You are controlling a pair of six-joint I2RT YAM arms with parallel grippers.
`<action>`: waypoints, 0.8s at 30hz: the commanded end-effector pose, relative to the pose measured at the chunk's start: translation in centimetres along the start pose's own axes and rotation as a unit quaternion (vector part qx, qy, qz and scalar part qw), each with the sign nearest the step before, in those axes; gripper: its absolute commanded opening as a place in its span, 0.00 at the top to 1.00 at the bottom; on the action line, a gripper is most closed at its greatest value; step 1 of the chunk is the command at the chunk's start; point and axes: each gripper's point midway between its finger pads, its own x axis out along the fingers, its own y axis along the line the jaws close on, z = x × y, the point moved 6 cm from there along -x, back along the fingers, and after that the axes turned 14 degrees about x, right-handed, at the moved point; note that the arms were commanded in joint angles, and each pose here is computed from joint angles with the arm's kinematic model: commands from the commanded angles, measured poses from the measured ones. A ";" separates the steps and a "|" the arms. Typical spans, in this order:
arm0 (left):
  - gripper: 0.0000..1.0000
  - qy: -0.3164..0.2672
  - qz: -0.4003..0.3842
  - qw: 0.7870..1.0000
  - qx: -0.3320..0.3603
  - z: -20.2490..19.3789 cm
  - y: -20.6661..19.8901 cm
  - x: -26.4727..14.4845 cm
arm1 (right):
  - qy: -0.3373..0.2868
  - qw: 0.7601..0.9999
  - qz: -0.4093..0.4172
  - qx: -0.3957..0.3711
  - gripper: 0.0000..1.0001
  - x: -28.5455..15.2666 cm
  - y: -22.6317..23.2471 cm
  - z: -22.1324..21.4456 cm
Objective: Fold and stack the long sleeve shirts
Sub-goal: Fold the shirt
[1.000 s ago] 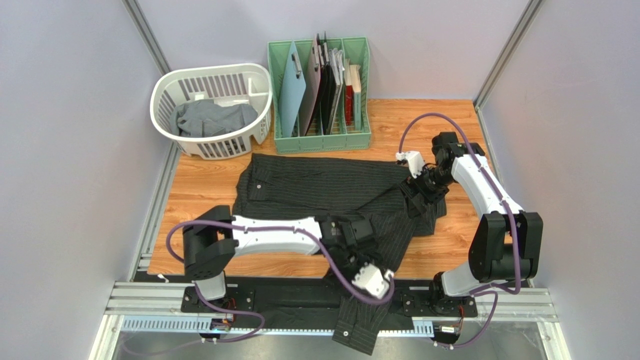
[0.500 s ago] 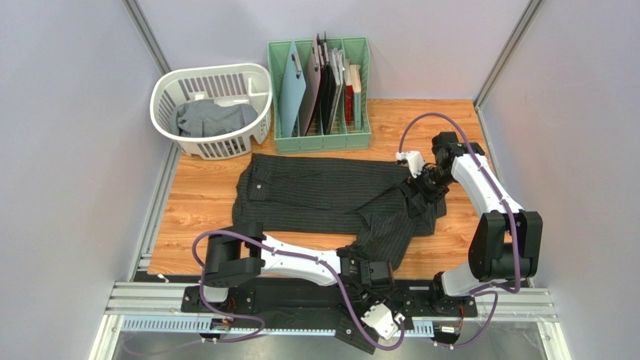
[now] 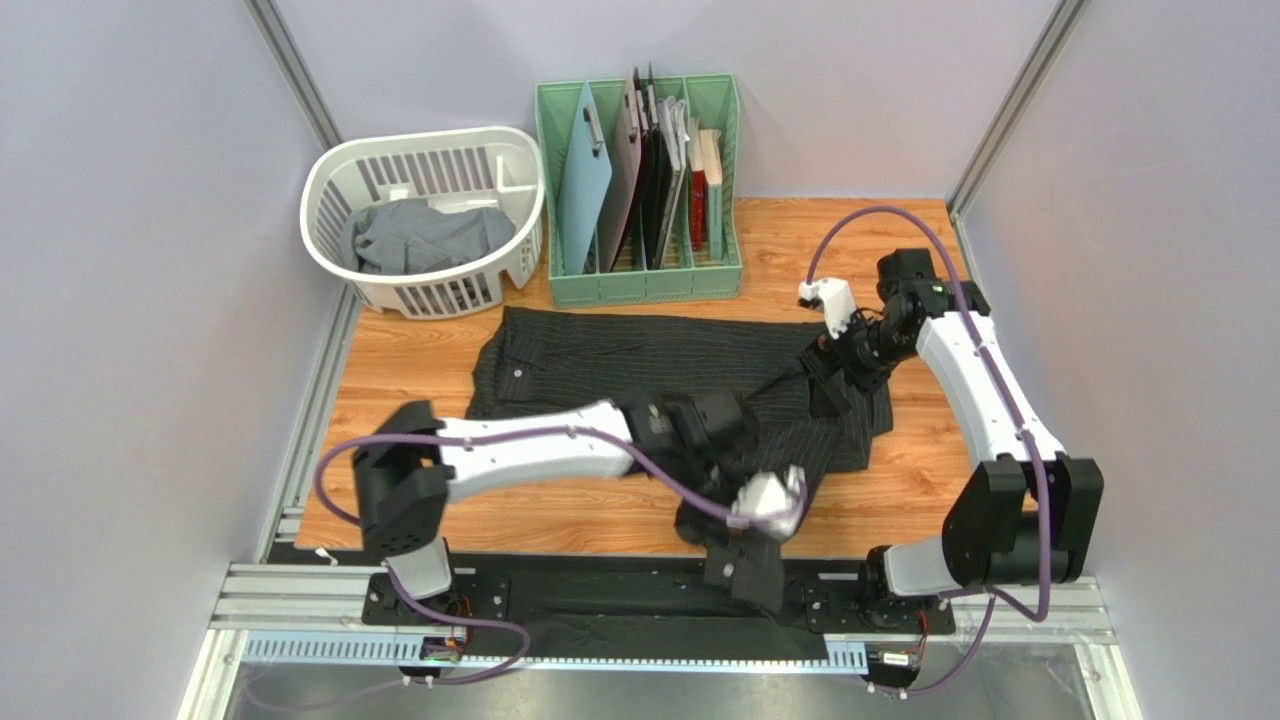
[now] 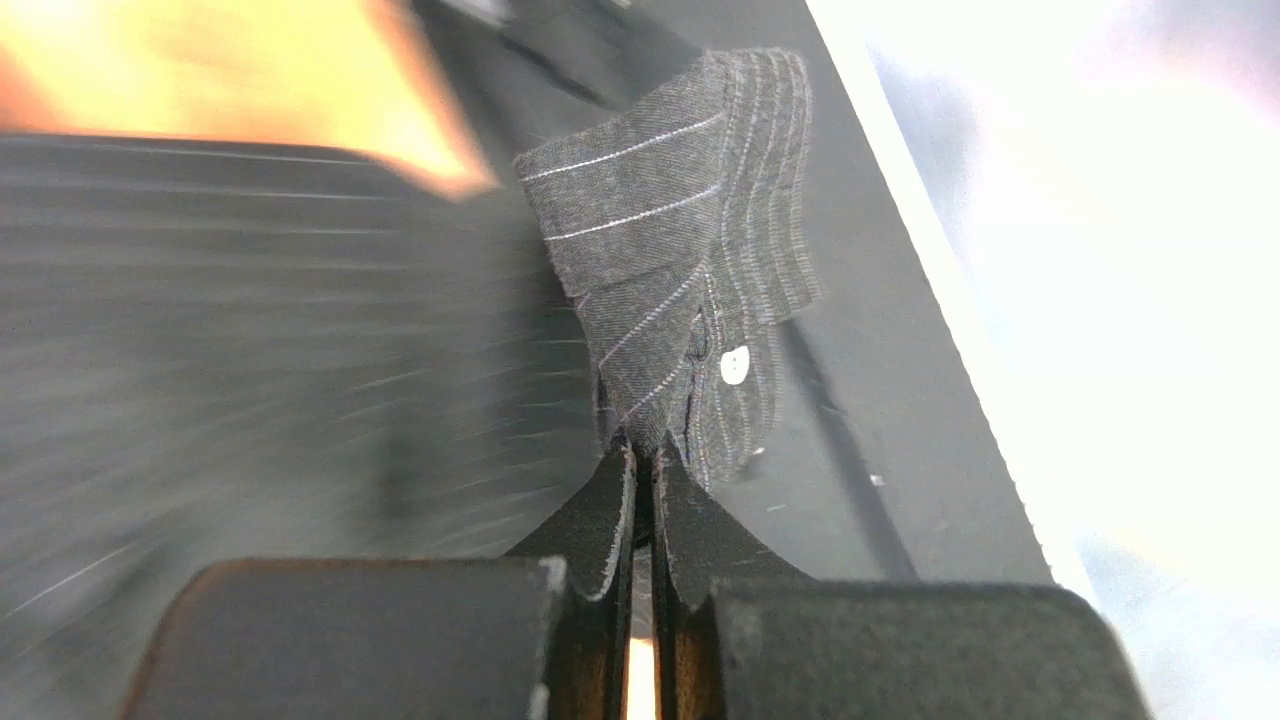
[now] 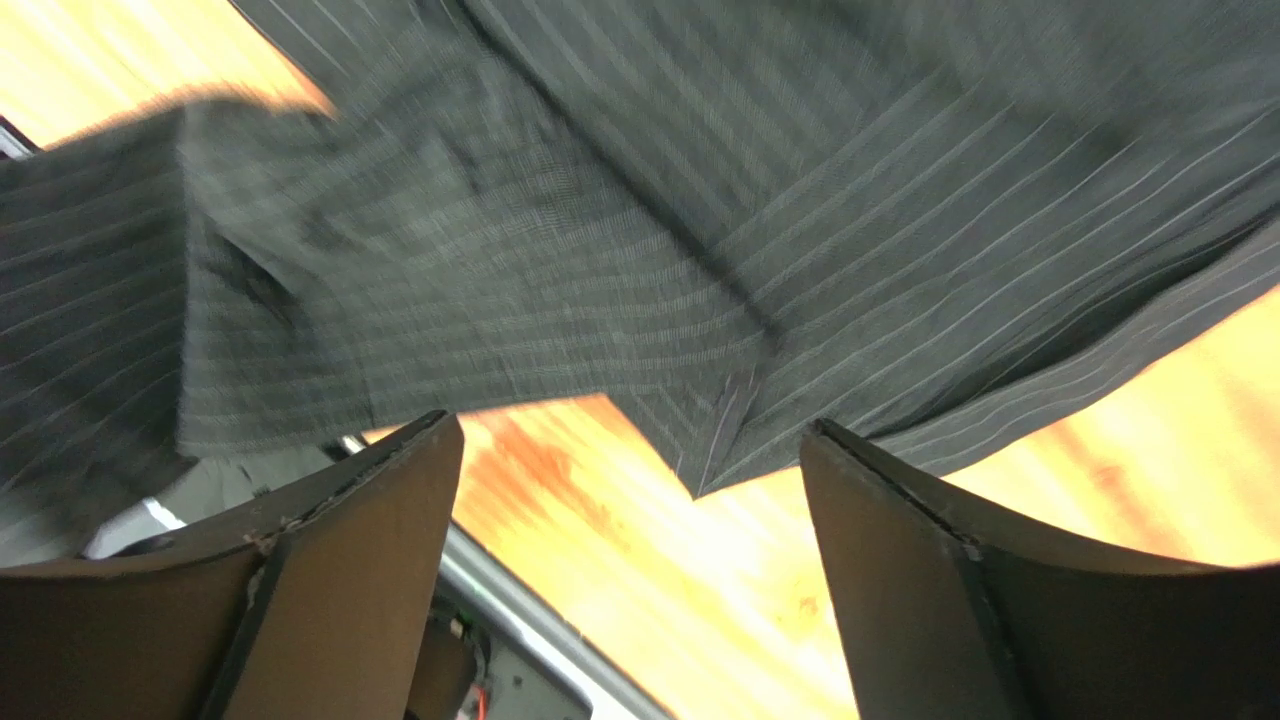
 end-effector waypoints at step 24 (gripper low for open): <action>1.00 -0.279 -0.030 0.953 -0.111 1.9 4.7 -12.9 | -0.308 0.849 0.078 -0.422 0.00 -8.7 12.7 -4.4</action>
